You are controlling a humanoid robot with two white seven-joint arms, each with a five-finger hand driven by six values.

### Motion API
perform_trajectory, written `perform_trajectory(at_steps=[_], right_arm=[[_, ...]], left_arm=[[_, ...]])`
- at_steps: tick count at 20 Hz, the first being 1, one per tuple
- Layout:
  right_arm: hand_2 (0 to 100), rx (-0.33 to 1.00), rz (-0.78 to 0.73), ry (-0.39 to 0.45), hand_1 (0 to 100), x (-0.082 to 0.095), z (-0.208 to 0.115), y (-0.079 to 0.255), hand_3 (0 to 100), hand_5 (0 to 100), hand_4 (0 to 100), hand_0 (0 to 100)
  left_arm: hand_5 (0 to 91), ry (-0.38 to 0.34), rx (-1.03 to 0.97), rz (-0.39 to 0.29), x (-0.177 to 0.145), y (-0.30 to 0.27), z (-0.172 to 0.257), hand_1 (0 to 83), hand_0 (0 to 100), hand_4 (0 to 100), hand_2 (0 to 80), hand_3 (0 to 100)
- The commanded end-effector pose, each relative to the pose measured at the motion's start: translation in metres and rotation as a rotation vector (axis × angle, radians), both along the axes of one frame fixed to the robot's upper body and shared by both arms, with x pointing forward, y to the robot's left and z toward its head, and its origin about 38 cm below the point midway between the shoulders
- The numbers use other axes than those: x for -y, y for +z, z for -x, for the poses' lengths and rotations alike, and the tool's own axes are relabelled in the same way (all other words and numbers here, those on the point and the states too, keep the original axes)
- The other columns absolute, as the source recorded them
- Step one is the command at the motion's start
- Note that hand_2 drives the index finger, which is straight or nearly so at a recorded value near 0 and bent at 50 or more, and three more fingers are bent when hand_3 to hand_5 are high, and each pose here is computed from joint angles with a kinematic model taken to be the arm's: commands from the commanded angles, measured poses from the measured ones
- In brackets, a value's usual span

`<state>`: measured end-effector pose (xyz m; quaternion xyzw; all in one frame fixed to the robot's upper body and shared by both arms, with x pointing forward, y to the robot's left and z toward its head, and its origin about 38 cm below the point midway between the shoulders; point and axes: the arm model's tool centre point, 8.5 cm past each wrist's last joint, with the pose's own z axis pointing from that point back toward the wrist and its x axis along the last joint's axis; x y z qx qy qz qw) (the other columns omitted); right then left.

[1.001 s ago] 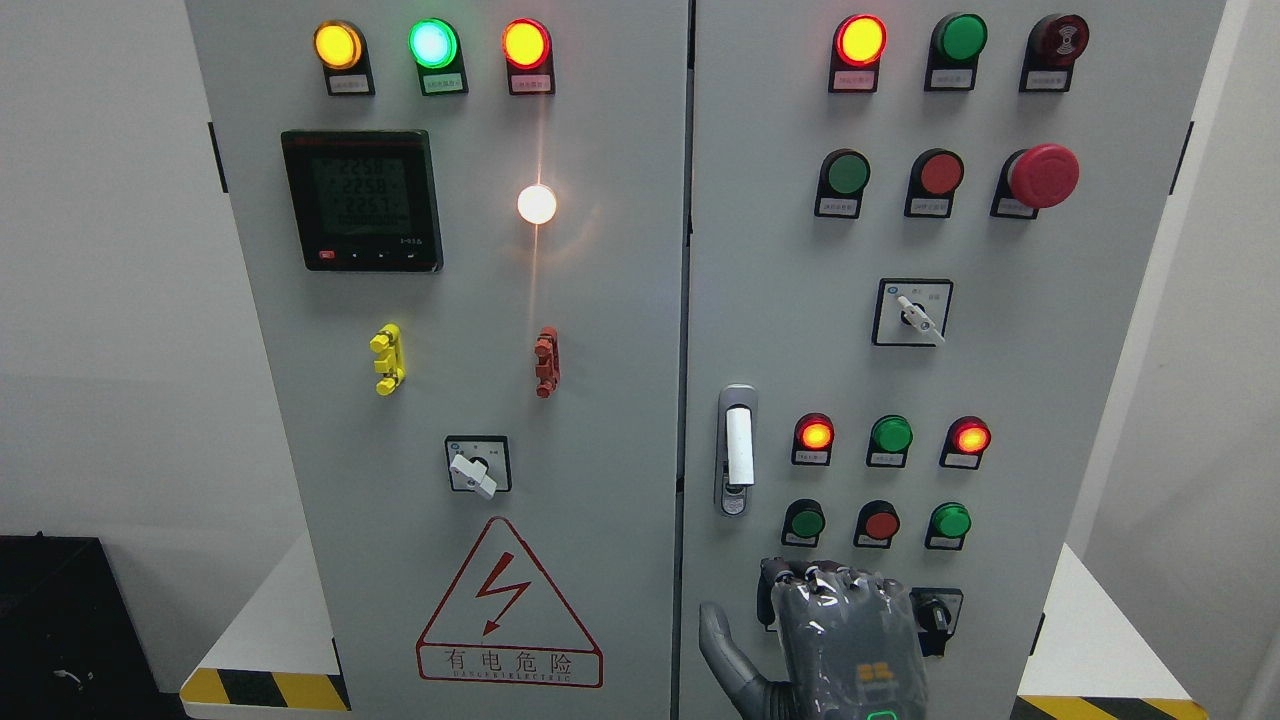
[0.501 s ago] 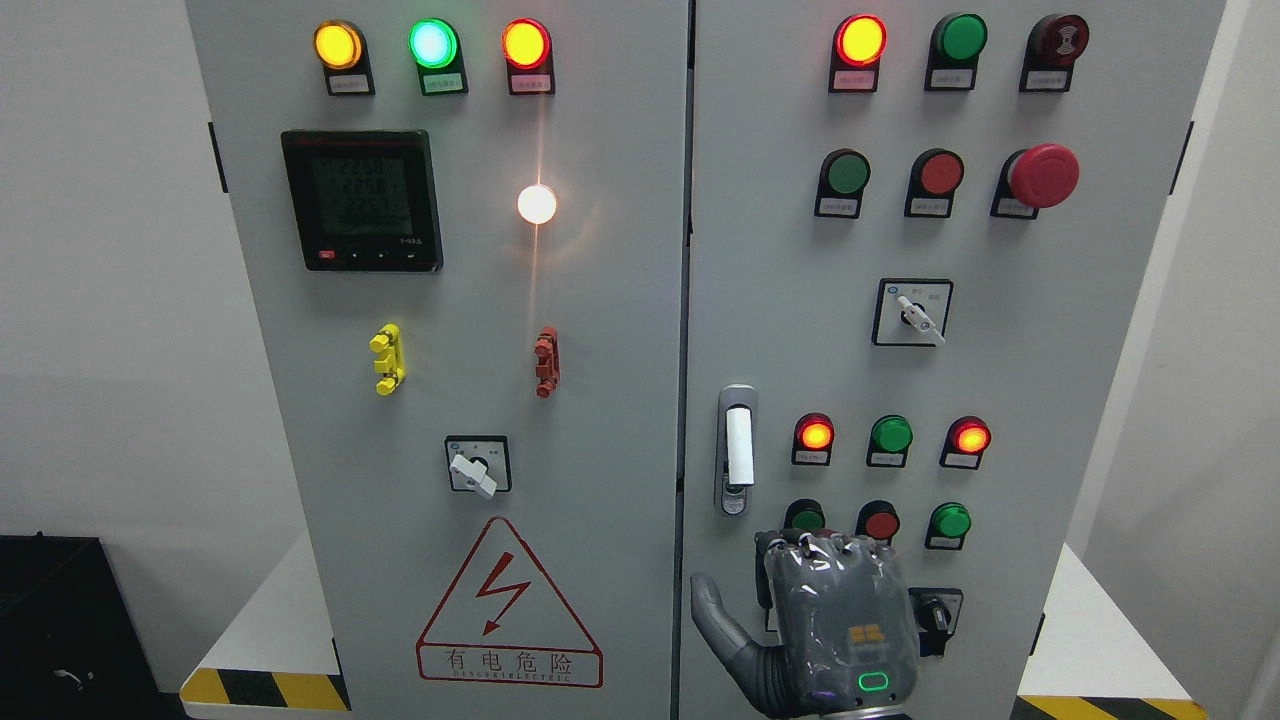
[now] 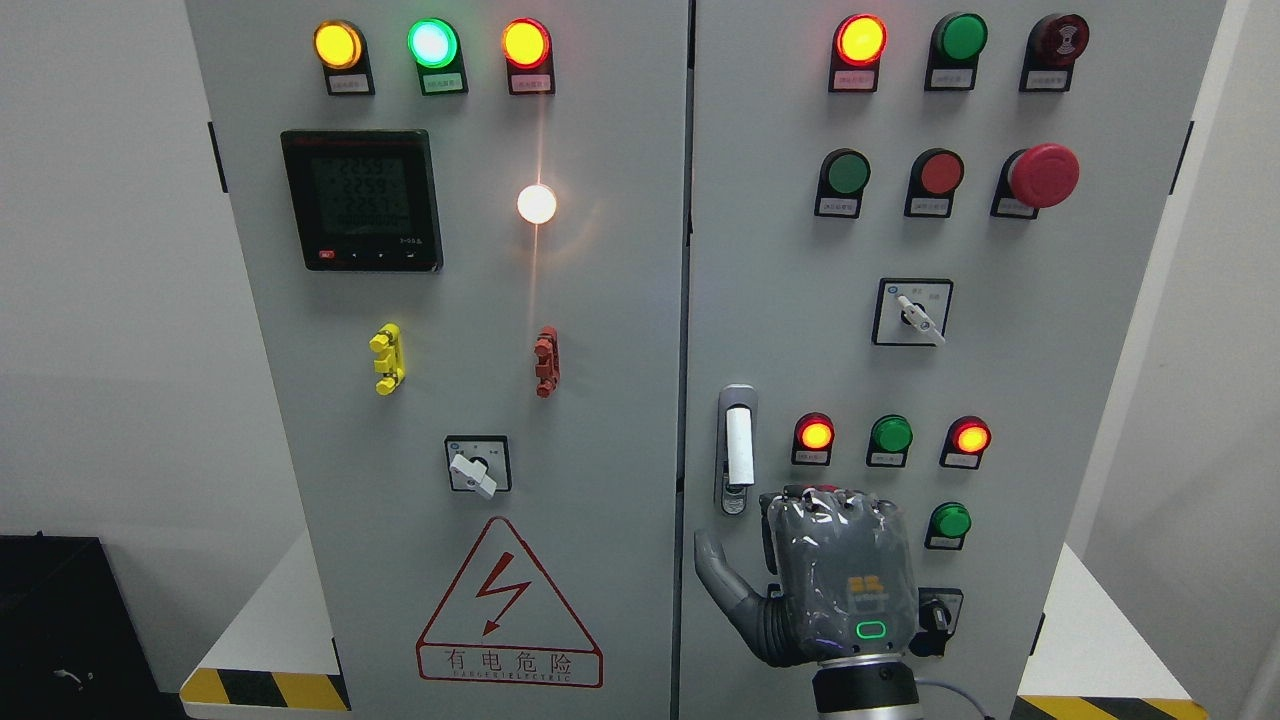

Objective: Release door handle

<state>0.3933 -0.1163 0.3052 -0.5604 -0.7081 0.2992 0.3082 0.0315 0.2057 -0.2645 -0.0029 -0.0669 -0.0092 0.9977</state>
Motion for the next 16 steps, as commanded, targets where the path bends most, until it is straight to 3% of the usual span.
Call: perform_trajectory(at_steps=[1, 16], right_arm=[[97, -0.013, 0.012, -0.009, 29, -0.001, -0.017, 0.002, 100, 100, 100, 30], [96, -0.008, 0.015, -0.036, 33, 0.005, -0.034, 0.011, 100, 100, 100, 29]], left_arm=[[0.0, 0.0, -0.016, 0.0, 0.0, 0.0, 0.011, 55.6, 12, 0, 0.0, 0], [0.0, 0.002, -0.016, 0.0, 0.0, 0.0, 0.011, 55.6, 12, 0, 0.0, 0]])
